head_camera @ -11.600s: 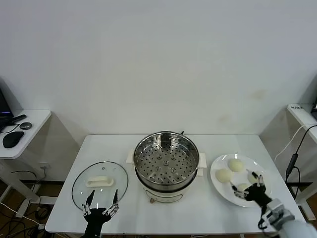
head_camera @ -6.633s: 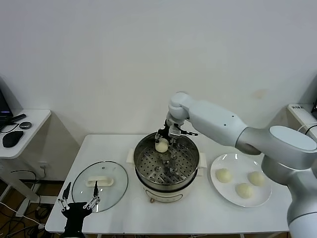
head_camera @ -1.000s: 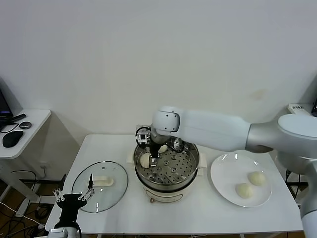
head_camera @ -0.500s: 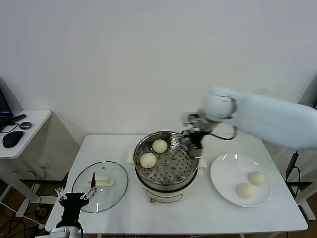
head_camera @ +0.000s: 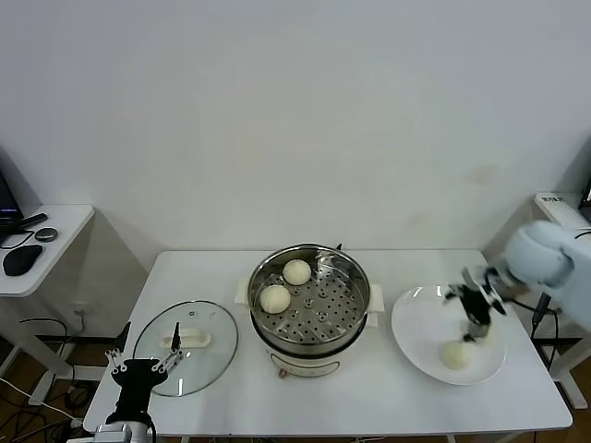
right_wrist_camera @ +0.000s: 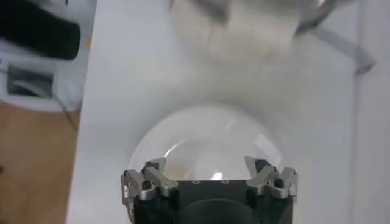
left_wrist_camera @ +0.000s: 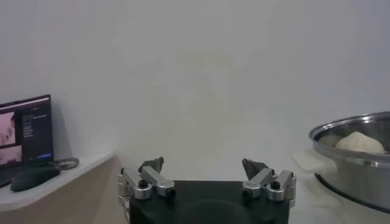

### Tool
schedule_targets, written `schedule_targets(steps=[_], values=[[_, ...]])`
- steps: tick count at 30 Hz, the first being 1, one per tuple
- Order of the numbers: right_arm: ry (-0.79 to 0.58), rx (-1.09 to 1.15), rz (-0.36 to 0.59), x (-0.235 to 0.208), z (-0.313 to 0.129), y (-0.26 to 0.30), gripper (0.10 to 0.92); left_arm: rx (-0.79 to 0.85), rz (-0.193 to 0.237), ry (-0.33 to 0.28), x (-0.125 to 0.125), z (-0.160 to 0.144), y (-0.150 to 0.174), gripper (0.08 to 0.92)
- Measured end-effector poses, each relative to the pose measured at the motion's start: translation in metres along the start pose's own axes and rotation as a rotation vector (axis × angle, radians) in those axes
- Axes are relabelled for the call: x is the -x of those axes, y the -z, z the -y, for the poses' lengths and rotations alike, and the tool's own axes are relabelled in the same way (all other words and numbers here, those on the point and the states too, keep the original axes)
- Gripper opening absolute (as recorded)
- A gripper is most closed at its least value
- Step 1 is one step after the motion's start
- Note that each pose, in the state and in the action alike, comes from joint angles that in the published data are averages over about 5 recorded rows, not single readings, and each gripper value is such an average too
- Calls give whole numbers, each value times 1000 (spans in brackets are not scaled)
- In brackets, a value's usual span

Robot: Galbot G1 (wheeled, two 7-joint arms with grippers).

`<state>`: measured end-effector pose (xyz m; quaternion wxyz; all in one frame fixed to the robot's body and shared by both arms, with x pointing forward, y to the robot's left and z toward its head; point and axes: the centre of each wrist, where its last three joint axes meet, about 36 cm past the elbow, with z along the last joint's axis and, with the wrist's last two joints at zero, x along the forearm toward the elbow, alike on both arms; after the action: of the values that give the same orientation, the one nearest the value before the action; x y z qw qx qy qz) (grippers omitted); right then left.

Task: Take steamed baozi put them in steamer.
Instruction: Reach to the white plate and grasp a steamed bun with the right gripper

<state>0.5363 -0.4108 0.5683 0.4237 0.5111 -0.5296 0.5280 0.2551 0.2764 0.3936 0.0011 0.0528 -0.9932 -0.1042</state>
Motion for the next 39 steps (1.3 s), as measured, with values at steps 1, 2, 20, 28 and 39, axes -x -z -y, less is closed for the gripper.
schedule_targets(steps=[1, 2, 20, 28, 39], values=[[10, 4, -13, 6, -5, -6, 823, 0, -1, 0, -1, 0, 0, 823], [17, 8, -26, 12, -10, -11, 823, 0, -1, 1, -1, 1, 1, 823], [-22, 38, -85, 80, -22, -34, 823, 7, -6, 18, -7, -2, 4, 823], [-41, 57, -69, 102, -16, -26, 823, 6, -5, 22, -7, -2, 4, 823], [-42, 77, -69, 113, -14, -20, 651, 6, -5, 23, -6, -2, 3, 823]])
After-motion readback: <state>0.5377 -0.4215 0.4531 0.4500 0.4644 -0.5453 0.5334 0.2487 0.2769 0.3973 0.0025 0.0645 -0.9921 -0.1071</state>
